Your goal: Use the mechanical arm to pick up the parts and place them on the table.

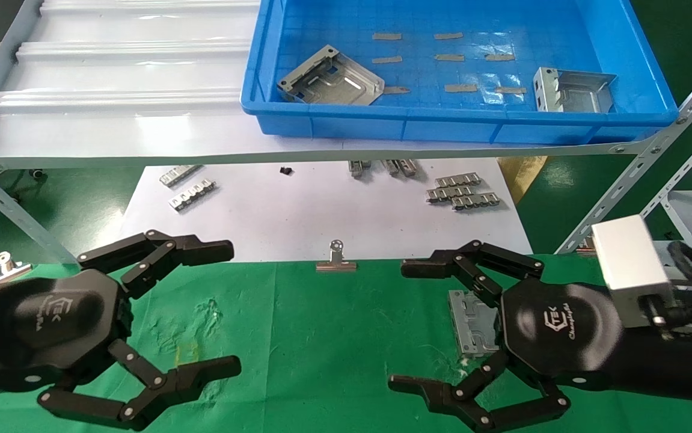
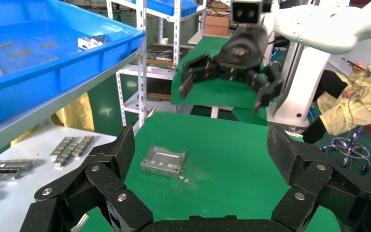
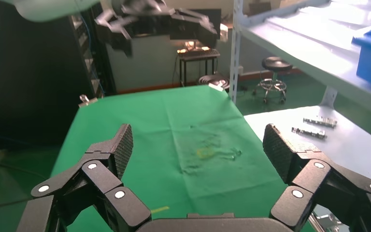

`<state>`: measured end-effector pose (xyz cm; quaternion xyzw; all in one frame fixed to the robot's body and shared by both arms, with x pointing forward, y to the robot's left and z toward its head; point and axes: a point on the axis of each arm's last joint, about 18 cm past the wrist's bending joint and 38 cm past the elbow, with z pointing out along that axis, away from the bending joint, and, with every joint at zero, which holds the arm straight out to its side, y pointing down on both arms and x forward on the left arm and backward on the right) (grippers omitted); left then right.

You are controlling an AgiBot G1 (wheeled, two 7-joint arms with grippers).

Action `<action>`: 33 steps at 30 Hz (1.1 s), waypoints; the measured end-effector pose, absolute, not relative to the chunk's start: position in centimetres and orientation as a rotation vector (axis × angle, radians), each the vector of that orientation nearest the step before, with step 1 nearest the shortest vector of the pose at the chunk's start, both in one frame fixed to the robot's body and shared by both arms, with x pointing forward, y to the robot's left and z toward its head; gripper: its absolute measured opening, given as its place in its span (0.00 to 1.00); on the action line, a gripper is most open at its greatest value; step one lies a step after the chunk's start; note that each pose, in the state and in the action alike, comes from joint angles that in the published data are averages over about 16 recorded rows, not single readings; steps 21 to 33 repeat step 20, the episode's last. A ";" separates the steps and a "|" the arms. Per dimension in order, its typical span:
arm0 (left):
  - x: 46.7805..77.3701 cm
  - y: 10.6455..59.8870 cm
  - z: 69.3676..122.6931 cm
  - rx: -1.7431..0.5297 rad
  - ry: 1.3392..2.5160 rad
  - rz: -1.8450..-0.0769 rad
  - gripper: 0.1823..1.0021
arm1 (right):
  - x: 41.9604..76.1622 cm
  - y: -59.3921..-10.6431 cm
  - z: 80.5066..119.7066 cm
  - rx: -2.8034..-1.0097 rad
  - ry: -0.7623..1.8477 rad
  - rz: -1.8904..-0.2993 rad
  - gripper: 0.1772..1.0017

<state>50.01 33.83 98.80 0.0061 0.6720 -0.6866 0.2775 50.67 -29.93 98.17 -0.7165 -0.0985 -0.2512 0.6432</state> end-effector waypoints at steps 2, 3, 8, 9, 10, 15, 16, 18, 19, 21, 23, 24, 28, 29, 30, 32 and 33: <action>50.0 33.8 98.8 0.016 1.804 -1.843 1.00 | 49.9 -30.0 98.5 -1.621 -0.226 -0.567 1.00; 50.0 33.8 98.8 0.016 1.804 -1.843 1.00 | 49.5 -30.0 98.6 -1.616 -0.227 -0.565 1.00; 50.0 33.8 98.8 0.016 1.804 -1.843 1.00 | 47.8 -30.2 99.1 -1.598 -0.235 -0.556 1.00; 50.0 33.8 98.8 0.016 1.804 -1.843 1.00 | 47.6 -30.2 99.2 -1.596 -0.236 -0.555 1.00; 50.0 33.8 98.8 0.016 1.804 -1.843 1.00 | 47.4 -30.2 99.2 -1.595 -0.237 -0.554 1.00; 50.0 33.8 98.8 0.016 1.804 -1.843 1.00 | 46.9 -30.2 99.4 -1.590 -0.241 -0.552 1.00; 50.0 33.8 98.8 0.016 1.804 -1.843 1.00 | 46.8 -30.2 99.4 -1.590 -0.242 -0.552 1.00; 50.0 33.8 98.8 0.016 1.804 -1.843 1.00 | 46.7 -30.2 99.4 -1.589 -0.244 -0.552 1.00; 50.0 33.8 98.8 0.016 1.804 -1.843 1.00 | 46.7 -30.2 99.4 -1.589 -0.243 -0.553 1.00; 50.0 33.8 98.8 0.016 1.804 -1.843 1.00 | 46.8 -30.2 99.4 -1.589 -0.243 -0.553 1.00; 50.0 33.8 98.8 0.016 1.804 -1.843 1.00 | 46.8 -30.2 99.4 -1.589 -0.243 -0.553 1.00; 50.0 33.8 98.8 0.016 1.804 -1.843 1.00 | 46.8 -30.2 99.4 -1.589 -0.243 -0.553 1.00; 50.0 33.8 98.8 0.016 1.804 -1.843 1.00 | 46.8 -30.2 99.4 -1.589 -0.243 -0.553 1.00; 50.0 33.8 98.8 0.016 1.804 -1.843 1.00 | 46.8 -30.2 99.4 -1.589 -0.243 -0.553 1.00; 50.0 33.8 98.8 0.016 1.804 -1.843 1.00 | 46.8 -30.2 99.4 -1.589 -0.243 -0.553 1.00; 50.0 33.8 98.8 0.016 1.804 -1.843 1.00 | 46.8 -30.2 99.4 -1.589 -0.243 -0.553 1.00; 50.0 33.8 98.8 0.016 1.804 -1.843 1.00 | 46.8 -30.2 99.4 -1.589 -0.243 -0.553 1.00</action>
